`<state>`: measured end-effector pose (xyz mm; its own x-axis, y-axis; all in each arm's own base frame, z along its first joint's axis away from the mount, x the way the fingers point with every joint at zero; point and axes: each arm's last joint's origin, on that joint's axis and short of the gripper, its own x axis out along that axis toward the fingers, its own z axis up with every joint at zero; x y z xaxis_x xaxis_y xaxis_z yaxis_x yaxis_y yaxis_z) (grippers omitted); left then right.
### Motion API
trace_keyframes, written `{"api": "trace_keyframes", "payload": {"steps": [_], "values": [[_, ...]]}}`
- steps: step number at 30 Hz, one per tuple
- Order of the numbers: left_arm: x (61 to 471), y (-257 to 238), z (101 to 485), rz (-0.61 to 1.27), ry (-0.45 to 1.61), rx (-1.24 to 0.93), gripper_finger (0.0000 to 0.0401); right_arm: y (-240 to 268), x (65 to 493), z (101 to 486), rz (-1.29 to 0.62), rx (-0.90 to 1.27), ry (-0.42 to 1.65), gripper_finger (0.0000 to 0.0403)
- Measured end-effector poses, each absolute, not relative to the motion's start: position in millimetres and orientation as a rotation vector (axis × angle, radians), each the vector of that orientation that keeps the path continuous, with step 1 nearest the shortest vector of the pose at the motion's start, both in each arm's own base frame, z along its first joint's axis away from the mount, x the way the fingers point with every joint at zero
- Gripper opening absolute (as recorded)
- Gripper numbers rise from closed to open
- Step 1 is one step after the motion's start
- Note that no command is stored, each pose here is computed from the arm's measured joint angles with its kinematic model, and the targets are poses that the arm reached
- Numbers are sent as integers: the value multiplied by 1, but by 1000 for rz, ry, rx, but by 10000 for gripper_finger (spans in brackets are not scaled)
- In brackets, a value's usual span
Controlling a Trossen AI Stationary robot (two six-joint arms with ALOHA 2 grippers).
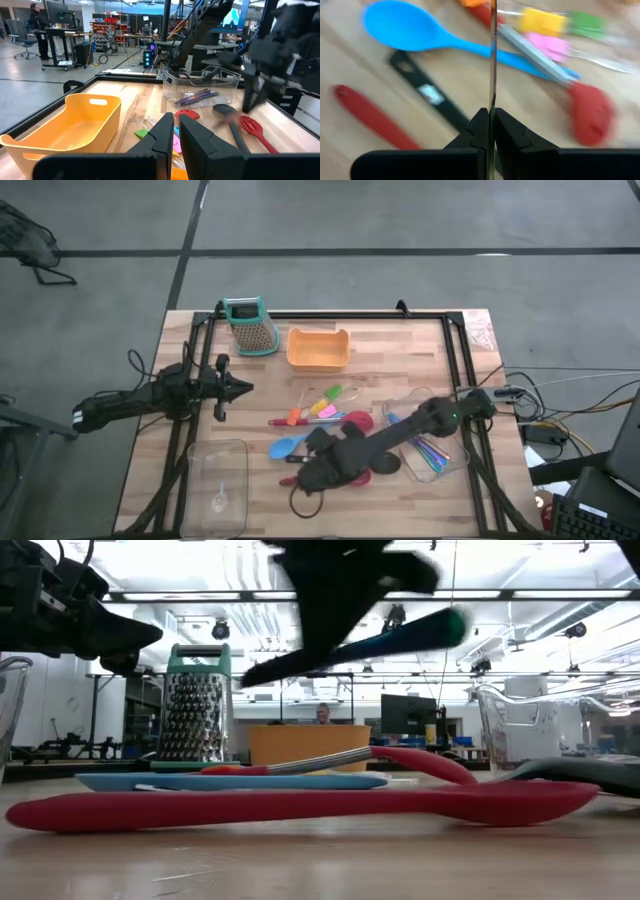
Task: Pick & Place Kitchen Items
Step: Put the blue knife into the top transparent bin
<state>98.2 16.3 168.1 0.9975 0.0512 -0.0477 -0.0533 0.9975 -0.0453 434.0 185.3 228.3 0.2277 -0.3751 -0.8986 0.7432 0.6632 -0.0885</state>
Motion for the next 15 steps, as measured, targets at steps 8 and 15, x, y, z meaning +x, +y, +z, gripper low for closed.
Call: {"api": "trace_keyframes", "payload": {"steps": [8, 15], "values": [[98, 16, 168, 53, 47, -47, 35, 196, 406, 254, -871, 373, 1044, 13], [98, 16, 168, 53, 49, -47, 35, 207, 394, 270, -816, 385, 1043, 13]]}}
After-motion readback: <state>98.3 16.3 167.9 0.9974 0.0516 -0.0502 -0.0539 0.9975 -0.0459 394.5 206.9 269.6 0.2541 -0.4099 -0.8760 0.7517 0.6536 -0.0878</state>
